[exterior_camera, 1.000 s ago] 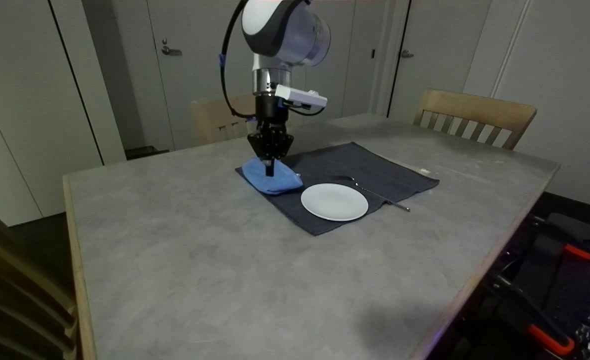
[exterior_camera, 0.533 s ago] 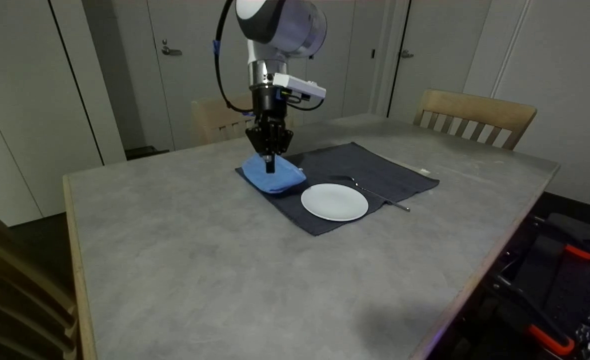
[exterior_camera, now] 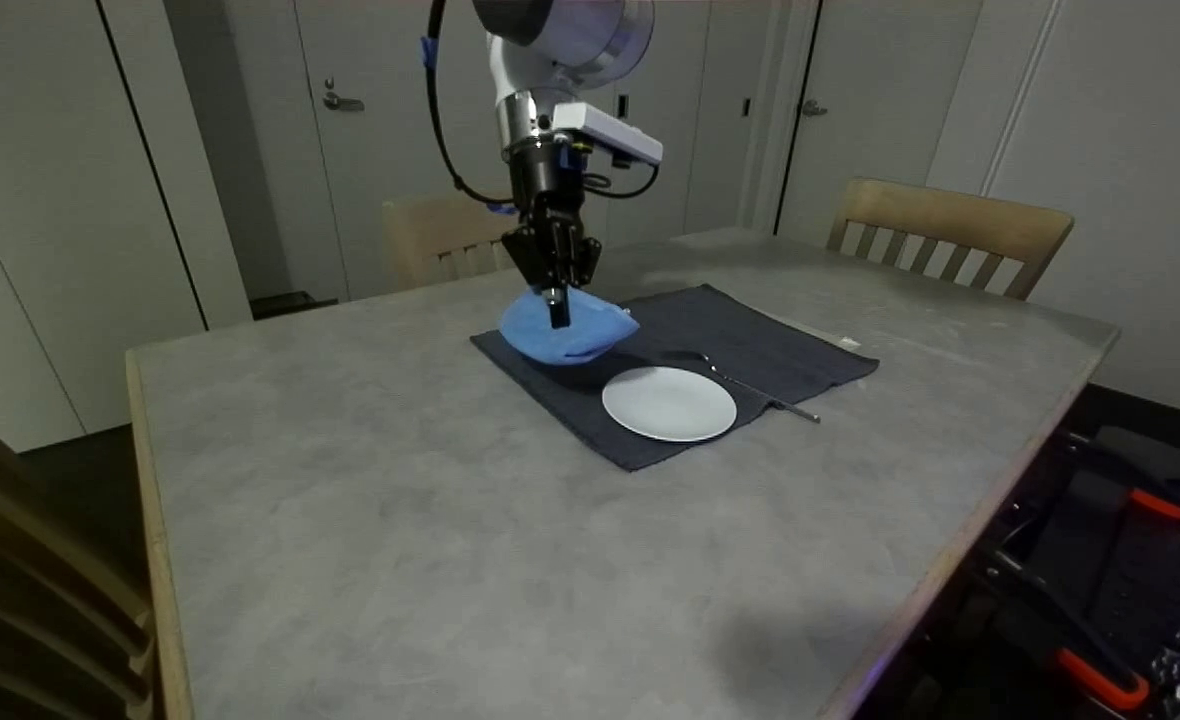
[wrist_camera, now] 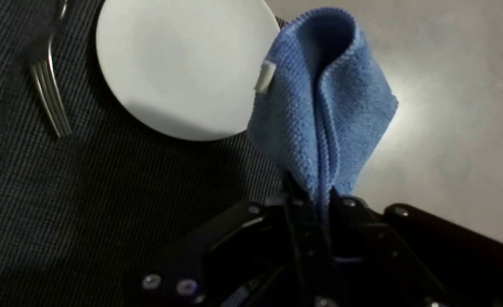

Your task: Wipe the plate with the blue cloth and then put the fork on the plate

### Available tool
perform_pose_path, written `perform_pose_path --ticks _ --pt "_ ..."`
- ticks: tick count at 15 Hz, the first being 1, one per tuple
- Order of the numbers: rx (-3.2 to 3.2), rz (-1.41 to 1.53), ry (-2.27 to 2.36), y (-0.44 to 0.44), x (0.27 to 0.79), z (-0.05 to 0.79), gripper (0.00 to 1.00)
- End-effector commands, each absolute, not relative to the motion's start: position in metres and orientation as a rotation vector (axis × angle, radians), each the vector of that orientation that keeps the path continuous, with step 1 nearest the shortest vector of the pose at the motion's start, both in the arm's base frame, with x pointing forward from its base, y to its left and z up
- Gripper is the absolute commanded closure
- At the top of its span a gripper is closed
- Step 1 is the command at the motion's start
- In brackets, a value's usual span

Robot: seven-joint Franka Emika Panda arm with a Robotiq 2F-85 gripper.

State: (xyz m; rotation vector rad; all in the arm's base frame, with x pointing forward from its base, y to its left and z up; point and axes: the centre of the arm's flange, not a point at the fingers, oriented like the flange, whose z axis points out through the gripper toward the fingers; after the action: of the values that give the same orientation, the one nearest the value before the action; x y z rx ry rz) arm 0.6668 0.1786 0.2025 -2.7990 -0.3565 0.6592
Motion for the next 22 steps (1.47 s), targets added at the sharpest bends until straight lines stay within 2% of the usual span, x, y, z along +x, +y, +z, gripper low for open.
perform_pose_path --ticks 1,6,22 --pt "-2.753 0.748 -0.41 0.176 0.645 0.219 0.98" --pt "-2.735 0.848 -0.434 0.165 0.624 0.211 0.98" --pt "-2.657 0.994 -0.298 0.106 0.605 0.165 0.98"
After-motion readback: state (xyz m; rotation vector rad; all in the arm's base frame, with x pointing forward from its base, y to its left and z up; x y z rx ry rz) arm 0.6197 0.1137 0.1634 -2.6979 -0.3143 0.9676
